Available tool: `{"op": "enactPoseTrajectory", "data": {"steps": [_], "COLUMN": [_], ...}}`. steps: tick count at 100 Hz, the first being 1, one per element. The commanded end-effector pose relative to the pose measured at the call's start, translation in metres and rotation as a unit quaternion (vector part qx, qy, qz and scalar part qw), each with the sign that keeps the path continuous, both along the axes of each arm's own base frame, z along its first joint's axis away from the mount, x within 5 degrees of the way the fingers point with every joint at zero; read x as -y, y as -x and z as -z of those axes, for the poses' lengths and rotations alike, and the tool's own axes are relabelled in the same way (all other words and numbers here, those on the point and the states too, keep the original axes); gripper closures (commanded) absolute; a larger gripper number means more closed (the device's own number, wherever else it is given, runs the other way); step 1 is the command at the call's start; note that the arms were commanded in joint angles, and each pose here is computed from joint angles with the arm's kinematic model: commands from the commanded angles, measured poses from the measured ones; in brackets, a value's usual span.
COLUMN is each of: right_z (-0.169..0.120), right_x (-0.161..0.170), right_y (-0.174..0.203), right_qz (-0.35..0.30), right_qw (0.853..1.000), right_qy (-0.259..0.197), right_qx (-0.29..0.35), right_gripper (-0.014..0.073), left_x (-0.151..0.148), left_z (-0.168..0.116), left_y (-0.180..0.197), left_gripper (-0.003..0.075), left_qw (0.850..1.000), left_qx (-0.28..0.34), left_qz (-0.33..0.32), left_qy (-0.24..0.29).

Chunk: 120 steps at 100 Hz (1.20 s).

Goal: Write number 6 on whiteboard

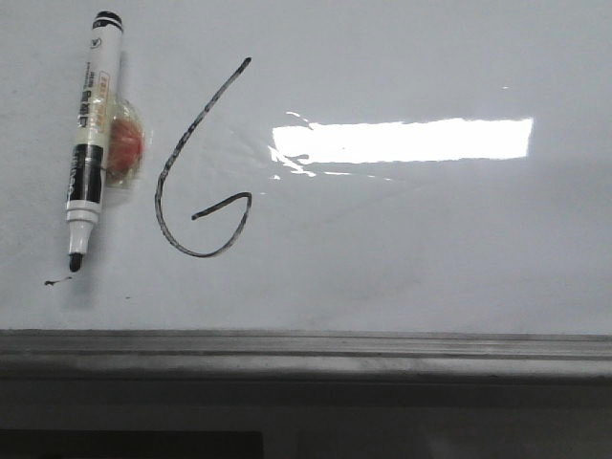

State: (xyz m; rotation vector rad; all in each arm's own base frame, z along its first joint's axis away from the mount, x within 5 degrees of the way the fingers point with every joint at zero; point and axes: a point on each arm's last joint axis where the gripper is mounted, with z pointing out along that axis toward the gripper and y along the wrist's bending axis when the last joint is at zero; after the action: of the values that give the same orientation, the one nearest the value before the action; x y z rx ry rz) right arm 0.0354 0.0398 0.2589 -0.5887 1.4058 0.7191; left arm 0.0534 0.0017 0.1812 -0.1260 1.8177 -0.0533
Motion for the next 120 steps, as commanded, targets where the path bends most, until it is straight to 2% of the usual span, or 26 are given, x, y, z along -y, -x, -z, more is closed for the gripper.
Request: {"op": "enactPoseTrajectory", "data": {"steps": [1,14,24,38,46,57,71,98,120], "right_z": [-0.015,-0.015,-0.015,-0.008,-0.001,0.008,0.021,0.063,0.086], "right_x": [0.004,0.009,0.016,0.026,0.032,0.039,0.043,0.043,0.044], "right_y": [-0.001,-0.006,-0.01,-0.016,-0.019,-0.022,-0.024,-0.022,-0.018], "right_qz": [0.032,0.103,0.177,0.287,0.348,0.399,0.432,0.436,0.435], "right_qw": [0.998,0.993,0.983,0.957,0.937,0.917,0.902,0.899,0.886], "right_qy": [-0.027,-0.022,-0.014,-0.003,0.006,0.0,0.001,0.015,0.066], "right_qx": [0.04,0.045,0.05,0.043,0.033,0.015,-0.006,-0.031,-0.147], "right_gripper": [0.0659,0.0659,0.0659,0.0659,0.0659,0.0659,0.0659,0.0659,0.0659], "left_x": [0.001,0.001,0.001,0.001,0.001,0.001,0.001,0.001,0.001], "left_z": [0.009,0.009,0.009,0.009,0.009,0.009,0.009,0.009,0.009], "left_y": [0.0,0.0,0.0,0.0,0.0,0.0,0.0,0.0,0.0], "left_gripper": [0.0739,0.0739,0.0739,0.0739,0.0739,0.0739,0.0739,0.0739,0.0739], "left_qw": [1.0,1.0,1.0,1.0,1.0,1.0,1.0,1.0,1.0], "left_qx": [0.016,0.016,0.016,0.016,0.016,0.016,0.016,0.016,0.016], "left_qz": [0.004,0.004,0.004,0.004,0.004,0.004,0.004,0.004,0.004], "left_qy": [0.003,0.003,0.003,0.003,0.003,0.003,0.003,0.003,0.003]}}
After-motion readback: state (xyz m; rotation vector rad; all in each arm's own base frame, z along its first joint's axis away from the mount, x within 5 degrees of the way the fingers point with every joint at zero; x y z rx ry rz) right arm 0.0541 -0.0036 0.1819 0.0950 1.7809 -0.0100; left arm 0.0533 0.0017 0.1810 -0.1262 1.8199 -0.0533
